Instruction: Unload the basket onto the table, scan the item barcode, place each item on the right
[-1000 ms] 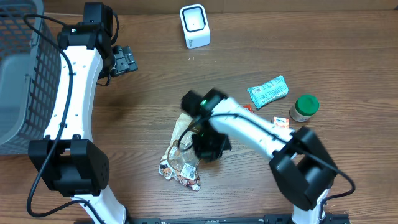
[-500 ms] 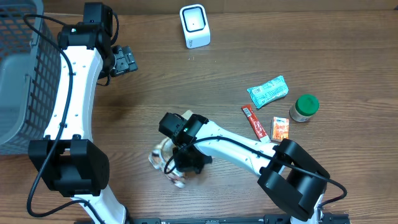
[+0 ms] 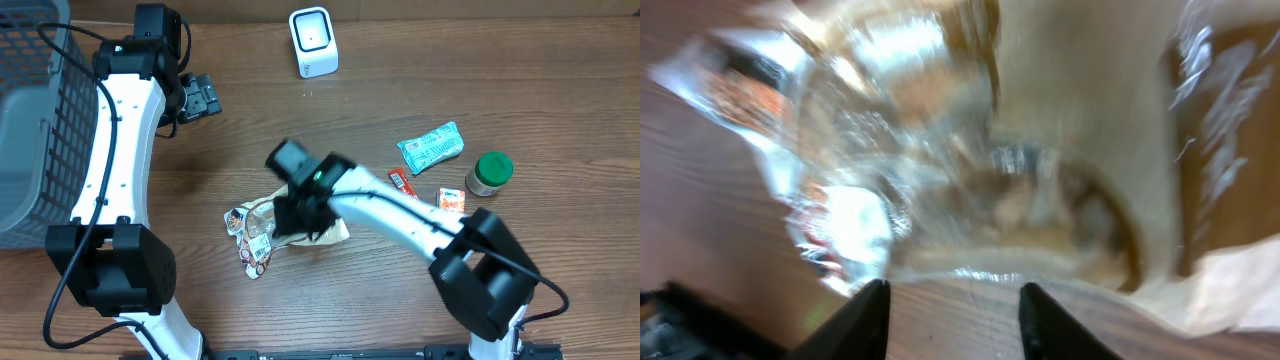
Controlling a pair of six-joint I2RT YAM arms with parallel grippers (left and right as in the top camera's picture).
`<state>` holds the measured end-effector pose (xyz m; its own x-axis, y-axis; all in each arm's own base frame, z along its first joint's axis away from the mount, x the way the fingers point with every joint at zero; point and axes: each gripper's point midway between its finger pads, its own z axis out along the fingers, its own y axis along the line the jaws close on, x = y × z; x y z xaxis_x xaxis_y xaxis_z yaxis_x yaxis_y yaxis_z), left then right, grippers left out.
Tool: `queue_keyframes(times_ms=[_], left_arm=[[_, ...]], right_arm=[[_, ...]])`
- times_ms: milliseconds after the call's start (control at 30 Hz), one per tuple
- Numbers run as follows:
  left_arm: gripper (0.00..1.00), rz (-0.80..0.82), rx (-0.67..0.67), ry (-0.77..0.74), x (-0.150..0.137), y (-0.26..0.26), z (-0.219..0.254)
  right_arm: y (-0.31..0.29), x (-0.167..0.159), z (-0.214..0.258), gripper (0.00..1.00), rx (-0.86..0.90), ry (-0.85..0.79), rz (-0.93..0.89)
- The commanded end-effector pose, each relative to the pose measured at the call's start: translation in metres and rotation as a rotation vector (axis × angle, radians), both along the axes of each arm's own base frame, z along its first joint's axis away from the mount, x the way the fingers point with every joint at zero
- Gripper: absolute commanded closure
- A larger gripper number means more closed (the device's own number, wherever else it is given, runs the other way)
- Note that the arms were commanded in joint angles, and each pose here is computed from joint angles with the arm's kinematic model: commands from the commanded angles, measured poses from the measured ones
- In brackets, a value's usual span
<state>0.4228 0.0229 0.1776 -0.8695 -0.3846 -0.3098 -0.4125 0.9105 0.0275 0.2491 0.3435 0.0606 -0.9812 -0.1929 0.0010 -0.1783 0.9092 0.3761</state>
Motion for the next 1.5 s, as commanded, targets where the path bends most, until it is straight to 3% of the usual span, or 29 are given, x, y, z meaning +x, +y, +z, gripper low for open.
queue_keyframes(times_ms=[0, 300, 733, 967, 1000, 1133, 1200, 1300, 1467], left_arm=[[0.0, -0.006, 0.015, -0.013, 0.002, 0.003, 0.005], [0.0, -0.006, 0.015, -0.013, 0.002, 0.003, 0.005], [0.0, -0.011, -0.012, -0.018, 0.003, -0.002, 0.005], [0.0, -0.101, -0.252, 0.094, -0.024, -0.046, -0.003], [0.08, -0.129, -0.257, 0.119, -0.03, -0.049, -0.004], [0.61, -0.163, -0.242, 0.23, -0.056, -0.05, -0.011], [0.76, -0.159, -0.247, 0.306, -0.073, -0.052, -0.018], [0.85, -0.158, -0.249, 0.378, -0.089, -0.055, -0.029], [0.9, -0.164, -0.25, 0.51, -0.119, -0.06, -0.06]], right_arm=[[0.0, 0.025, 0.043, 0.49, 0.106, -0.055, 0.022], [-0.049, 0.045, 0.015, 0.27, -0.064, -0.083, -0.071], [-0.054, 0.052, 0.013, 0.22, -0.099, -0.12, -0.082], [-0.056, 0.049, 0.011, 0.21, -0.107, -0.111, -0.082], [-0.056, 0.049, 0.011, 0.21, -0.107, -0.111, -0.082], [-0.056, 0.05, 0.011, 0.21, -0.105, -0.113, -0.082], [-0.056, 0.05, 0.011, 0.21, -0.105, -0.113, -0.082], [-0.056, 0.05, 0.011, 0.2, -0.105, -0.113, -0.082], [-0.056, 0.05, 0.011, 0.1, -0.105, -0.113, -0.082]])
